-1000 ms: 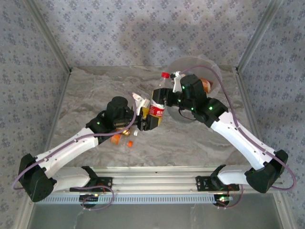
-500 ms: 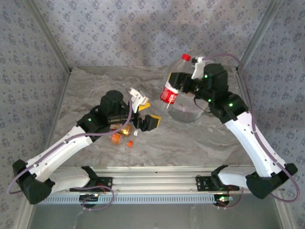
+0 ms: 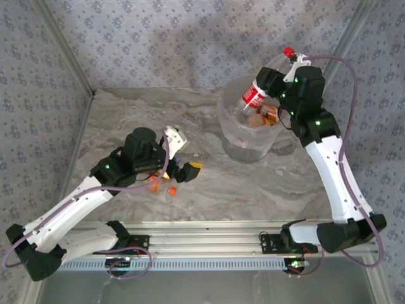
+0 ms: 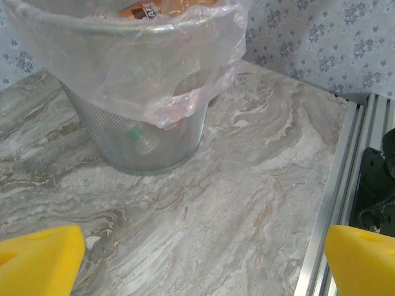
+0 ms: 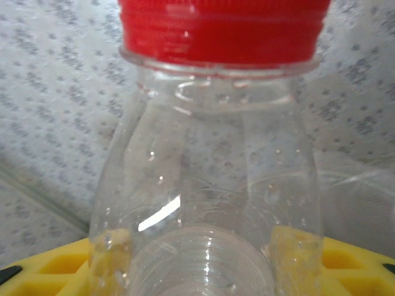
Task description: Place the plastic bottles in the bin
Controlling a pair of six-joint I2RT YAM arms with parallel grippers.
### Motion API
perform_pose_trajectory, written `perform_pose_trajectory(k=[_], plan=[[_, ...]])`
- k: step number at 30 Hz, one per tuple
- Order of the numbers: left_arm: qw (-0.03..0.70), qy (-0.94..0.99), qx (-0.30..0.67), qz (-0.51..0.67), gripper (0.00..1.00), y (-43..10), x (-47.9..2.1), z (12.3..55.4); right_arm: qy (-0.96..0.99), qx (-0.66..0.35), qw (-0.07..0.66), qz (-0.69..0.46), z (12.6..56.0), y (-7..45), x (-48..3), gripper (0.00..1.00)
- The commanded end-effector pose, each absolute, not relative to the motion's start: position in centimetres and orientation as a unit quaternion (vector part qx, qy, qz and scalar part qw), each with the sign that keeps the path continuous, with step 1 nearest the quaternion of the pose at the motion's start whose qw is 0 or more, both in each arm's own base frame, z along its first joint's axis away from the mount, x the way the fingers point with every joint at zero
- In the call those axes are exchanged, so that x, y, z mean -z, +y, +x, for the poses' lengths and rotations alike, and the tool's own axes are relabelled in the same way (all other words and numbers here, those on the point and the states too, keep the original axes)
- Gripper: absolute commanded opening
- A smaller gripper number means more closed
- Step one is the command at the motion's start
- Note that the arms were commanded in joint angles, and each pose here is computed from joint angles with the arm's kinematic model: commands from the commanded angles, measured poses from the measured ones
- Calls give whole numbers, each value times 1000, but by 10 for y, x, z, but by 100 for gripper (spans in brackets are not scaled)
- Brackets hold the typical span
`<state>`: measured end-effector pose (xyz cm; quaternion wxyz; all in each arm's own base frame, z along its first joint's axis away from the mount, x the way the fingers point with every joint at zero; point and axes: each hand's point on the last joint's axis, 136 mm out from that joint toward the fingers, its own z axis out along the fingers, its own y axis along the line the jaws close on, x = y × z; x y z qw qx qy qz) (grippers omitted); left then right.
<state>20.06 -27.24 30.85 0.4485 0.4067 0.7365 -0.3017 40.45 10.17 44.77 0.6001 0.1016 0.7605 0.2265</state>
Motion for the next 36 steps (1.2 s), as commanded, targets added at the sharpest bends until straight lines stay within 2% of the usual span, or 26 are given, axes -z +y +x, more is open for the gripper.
perform_pose_trajectory(k=[1, 6, 10, 18, 32, 36], plan=[[464, 726, 296, 413, 100, -272, -316, 200, 746, -172, 634, 115, 429, 85, -458, 59], [461, 727, 296, 414, 100, -271, -314, 199, 763, -122, 625, 111, 464, 83, -431, 58], [459, 729, 295, 414, 100, -271, -313, 199, 778, -121, 608, 105, 484, 94, -408, 57], [459, 730, 292, 414, 100, -271, -312, 200, 788, -185, 570, 141, 498, 112, -365, 57], [456, 732, 291, 415, 100, -270, -311, 199, 791, -296, 484, 230, 496, 115, -304, 57], [455, 732, 290, 415, 100, -270, -310, 200, 796, -286, 476, 241, 490, 109, -298, 71]])
